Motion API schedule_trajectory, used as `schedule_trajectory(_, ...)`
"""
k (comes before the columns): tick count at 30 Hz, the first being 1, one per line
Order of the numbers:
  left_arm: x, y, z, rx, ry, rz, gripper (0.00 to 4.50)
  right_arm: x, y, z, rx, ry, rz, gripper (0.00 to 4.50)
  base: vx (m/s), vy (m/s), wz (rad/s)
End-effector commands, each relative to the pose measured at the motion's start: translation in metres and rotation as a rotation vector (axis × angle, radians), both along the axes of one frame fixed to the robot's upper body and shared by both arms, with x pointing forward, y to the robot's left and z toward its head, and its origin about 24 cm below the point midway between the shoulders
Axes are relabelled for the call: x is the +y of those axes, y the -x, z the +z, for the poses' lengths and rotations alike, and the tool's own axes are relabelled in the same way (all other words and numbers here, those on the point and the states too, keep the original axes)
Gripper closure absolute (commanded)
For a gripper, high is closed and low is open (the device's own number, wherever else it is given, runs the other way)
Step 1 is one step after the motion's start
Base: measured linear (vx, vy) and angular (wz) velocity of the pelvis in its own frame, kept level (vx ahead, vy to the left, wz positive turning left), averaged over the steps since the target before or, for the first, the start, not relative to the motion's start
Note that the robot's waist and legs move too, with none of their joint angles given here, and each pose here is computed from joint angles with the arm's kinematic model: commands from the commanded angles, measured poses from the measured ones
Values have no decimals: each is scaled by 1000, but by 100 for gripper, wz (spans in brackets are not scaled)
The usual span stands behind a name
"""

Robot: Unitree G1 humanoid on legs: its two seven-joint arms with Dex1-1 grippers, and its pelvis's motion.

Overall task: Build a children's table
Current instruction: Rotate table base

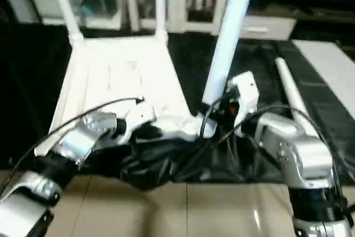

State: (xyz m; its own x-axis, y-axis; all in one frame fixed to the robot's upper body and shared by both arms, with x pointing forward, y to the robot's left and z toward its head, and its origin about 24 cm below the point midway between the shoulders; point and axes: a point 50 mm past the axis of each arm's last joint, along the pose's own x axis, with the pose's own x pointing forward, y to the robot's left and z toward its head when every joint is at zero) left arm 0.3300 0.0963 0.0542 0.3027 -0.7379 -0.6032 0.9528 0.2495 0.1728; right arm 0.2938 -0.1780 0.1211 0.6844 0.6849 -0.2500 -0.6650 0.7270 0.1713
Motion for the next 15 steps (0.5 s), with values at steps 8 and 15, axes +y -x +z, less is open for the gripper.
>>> schedule_trajectory(8, 14, 5, -9, -62, -104, -44, 420, 0, -5, 1, -32, -34, -7, 264, 0, 0, 0)
schedule_trajectory(15, 13, 3, -9, 24, -90, -42, 359, 4, -12, 3, -43, -36, 2, 264, 0, 0, 0)
